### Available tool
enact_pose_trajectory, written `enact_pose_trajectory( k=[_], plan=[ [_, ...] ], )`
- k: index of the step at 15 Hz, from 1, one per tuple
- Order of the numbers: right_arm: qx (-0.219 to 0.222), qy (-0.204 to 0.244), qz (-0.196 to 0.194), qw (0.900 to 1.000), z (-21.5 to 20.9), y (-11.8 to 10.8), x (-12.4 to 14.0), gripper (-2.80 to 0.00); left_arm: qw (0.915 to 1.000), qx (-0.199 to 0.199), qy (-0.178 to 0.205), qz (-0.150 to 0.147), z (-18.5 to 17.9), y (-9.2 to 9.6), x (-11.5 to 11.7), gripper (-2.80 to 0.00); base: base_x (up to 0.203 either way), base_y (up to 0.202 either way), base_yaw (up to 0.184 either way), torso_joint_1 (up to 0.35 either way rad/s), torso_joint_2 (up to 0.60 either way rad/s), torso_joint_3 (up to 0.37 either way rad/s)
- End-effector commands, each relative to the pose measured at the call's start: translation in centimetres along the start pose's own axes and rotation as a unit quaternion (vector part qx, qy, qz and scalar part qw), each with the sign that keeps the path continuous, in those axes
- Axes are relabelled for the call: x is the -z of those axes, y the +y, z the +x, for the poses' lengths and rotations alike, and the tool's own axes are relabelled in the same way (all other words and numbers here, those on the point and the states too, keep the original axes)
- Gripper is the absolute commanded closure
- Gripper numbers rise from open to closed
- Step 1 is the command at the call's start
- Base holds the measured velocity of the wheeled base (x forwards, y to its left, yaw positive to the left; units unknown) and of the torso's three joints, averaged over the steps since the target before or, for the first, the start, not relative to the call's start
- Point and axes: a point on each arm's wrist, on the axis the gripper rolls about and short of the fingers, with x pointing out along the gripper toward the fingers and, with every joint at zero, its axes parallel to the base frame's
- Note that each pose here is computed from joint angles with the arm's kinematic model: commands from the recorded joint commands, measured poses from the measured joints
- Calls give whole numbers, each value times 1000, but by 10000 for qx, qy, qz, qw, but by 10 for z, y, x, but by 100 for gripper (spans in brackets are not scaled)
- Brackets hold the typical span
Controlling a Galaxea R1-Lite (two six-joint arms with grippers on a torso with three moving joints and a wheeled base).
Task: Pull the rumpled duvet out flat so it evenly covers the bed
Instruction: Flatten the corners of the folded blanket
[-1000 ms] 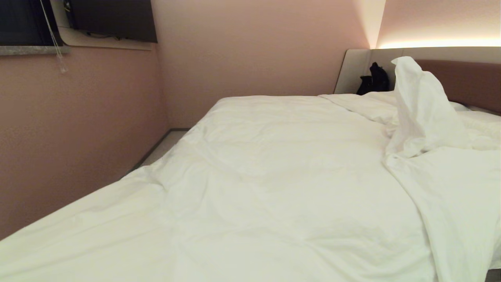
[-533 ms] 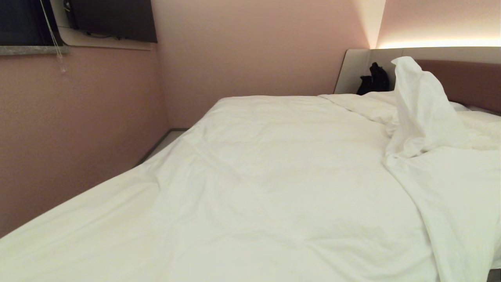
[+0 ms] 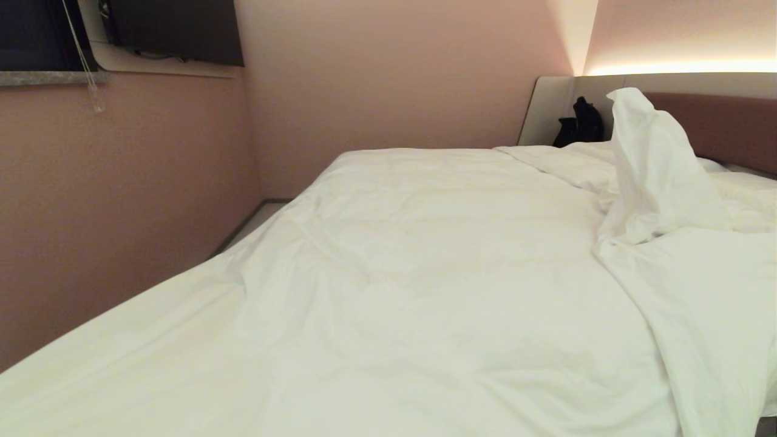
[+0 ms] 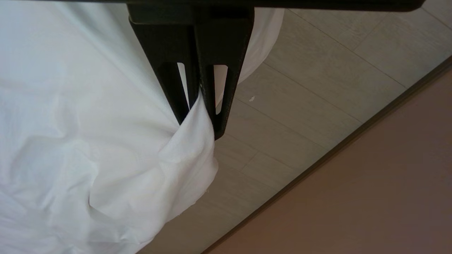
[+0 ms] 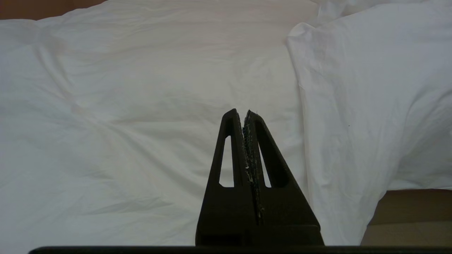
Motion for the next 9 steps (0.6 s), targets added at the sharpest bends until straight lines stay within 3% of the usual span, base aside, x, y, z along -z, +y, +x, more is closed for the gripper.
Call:
enact_pose_trajectory(
  k=[1,8,9],
  plan=[
    [-2,-6,-1,10000,0,0,0,0,10000,-10,-10,-2,0,1,2,0,0,0,0,0,0,0],
    [-2,-6,-1,10000,0,0,0,0,10000,70,-40,-8,0,0,1,0,0,0,0,0,0,0],
    [-2,-6,-1,10000,0,0,0,0,10000,75,-45,-4,0,0,1,-280,0,0,0,0,0,0]
  ],
)
